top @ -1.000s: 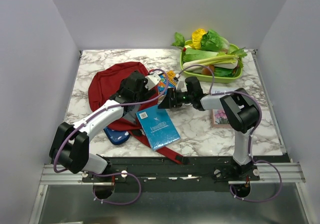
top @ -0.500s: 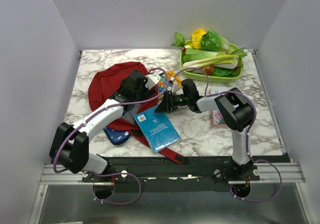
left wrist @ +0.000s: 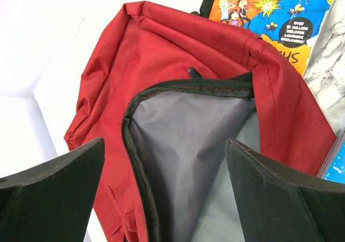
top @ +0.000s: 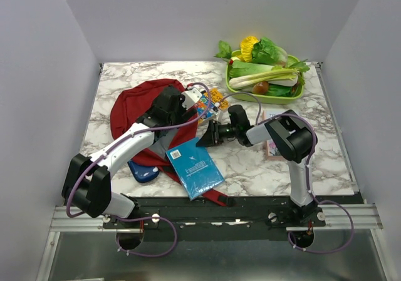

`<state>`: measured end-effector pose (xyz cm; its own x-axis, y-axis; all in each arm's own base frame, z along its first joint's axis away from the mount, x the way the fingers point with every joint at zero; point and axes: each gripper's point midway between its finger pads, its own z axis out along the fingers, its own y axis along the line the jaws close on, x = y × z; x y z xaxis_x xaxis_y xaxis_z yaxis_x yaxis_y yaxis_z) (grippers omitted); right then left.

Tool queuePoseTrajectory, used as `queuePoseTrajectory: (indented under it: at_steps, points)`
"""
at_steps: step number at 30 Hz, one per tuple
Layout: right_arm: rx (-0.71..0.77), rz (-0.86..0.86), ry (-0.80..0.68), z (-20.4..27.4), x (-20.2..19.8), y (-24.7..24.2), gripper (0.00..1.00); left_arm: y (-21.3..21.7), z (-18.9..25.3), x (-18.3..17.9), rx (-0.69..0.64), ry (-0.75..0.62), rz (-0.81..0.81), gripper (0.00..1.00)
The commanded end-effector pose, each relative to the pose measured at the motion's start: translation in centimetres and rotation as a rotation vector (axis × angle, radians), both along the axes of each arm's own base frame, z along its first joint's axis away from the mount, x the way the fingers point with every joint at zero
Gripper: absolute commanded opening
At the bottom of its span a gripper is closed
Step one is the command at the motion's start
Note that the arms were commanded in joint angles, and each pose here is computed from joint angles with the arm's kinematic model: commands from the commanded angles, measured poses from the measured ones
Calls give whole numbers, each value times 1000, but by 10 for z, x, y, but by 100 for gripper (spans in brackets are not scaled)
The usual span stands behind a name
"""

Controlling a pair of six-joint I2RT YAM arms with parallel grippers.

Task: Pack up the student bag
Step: Pick up the book from the center of the board.

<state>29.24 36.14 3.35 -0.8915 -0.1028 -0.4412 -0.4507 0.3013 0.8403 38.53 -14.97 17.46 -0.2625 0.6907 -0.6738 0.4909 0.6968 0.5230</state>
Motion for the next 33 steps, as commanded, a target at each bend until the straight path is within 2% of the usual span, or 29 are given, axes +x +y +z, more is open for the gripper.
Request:
queuePoseTrajectory:
  at_steps: [1,3,4,5,6,11,21,25,33]
  points:
    - [6,72,102,-14,-27,3,33,-2,16,5,-31,-14,2,99]
    - [24,78,107,-9,-26,5,24,0,19,6,-31,-20,10,99]
    - [29,75,114,-7,-26,5,8,1,20,7,-32,-21,16,99]
    - [35,79,120,-5,-26,6,2,2,25,9,-39,-29,22,99]
    - [39,80,124,-3,-26,6,1,9,29,13,-41,-32,43,99]
    - [79,69,118,16,-25,4,1,44,43,32,-54,-1,148,99]
    - [150,24,115,42,-15,-2,1,104,-26,9,75,183,292,99]
    - [203,9,90,70,-1,1,1,118,-38,9,53,240,345,99]
    - [238,-29,30,108,32,0,1,130,-57,11,99,252,358,98]
